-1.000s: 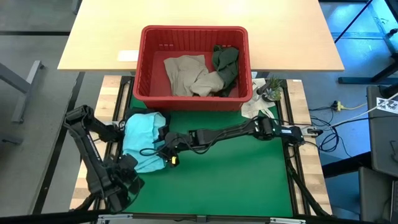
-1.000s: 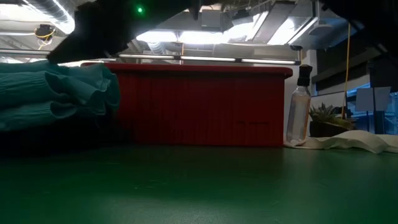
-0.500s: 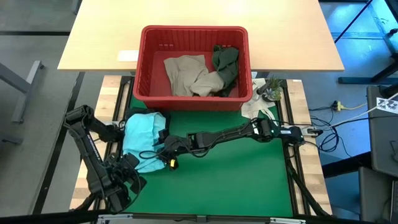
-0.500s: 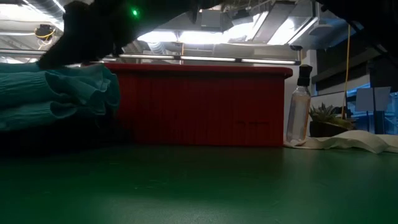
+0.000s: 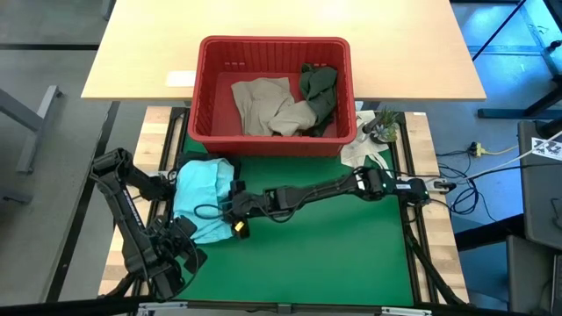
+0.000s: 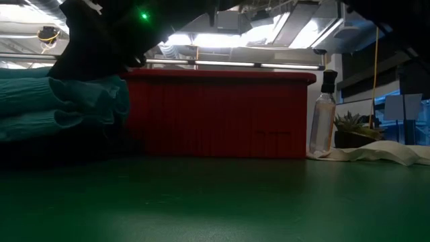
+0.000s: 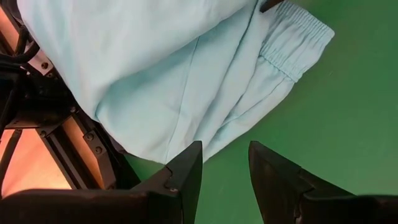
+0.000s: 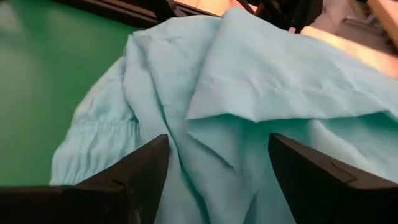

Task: Fold Laundry from Bin
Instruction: Stack the folded blue shorts on top of the folded black shorts

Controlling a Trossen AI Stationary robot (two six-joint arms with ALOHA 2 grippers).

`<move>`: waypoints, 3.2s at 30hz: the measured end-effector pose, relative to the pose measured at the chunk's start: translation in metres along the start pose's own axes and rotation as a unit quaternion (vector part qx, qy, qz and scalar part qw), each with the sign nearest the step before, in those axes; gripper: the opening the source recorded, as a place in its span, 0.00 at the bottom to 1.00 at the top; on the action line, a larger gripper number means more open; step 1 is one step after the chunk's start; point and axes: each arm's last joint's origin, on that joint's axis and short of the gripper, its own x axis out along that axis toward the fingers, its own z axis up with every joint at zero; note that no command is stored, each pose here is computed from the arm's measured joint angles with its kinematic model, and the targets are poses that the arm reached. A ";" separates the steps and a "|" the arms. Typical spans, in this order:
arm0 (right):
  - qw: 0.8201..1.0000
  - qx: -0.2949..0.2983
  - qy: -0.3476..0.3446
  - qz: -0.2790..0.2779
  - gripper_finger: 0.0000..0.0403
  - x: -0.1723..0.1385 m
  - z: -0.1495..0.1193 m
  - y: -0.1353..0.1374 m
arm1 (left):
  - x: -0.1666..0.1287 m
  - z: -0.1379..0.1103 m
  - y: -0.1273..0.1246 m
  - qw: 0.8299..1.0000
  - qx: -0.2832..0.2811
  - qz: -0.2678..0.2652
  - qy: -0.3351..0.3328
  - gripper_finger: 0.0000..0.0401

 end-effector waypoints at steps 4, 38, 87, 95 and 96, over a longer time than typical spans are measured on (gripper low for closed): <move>0.998 0.060 -0.003 0.024 0.68 0.001 -0.001 -0.006 | 0.000 0.001 0.000 1.000 -0.001 -0.007 -0.017 0.31; 0.985 0.136 -0.032 0.104 0.19 0.010 0.001 -0.006 | 0.000 0.003 -0.001 0.999 0.001 -0.019 -0.044 0.31; 0.961 0.165 0.121 0.186 0.03 -0.018 0.016 0.003 | 0.000 -0.001 -0.002 1.000 -0.004 -0.012 -0.001 0.31; 0.962 0.164 0.126 0.179 0.07 -0.015 0.014 0.004 | 0.000 -0.001 -0.002 1.000 -0.003 -0.012 -0.001 0.31; 0.962 0.164 0.126 0.179 0.07 -0.015 0.014 0.004 | 0.000 -0.001 -0.002 1.000 -0.003 -0.012 -0.001 0.31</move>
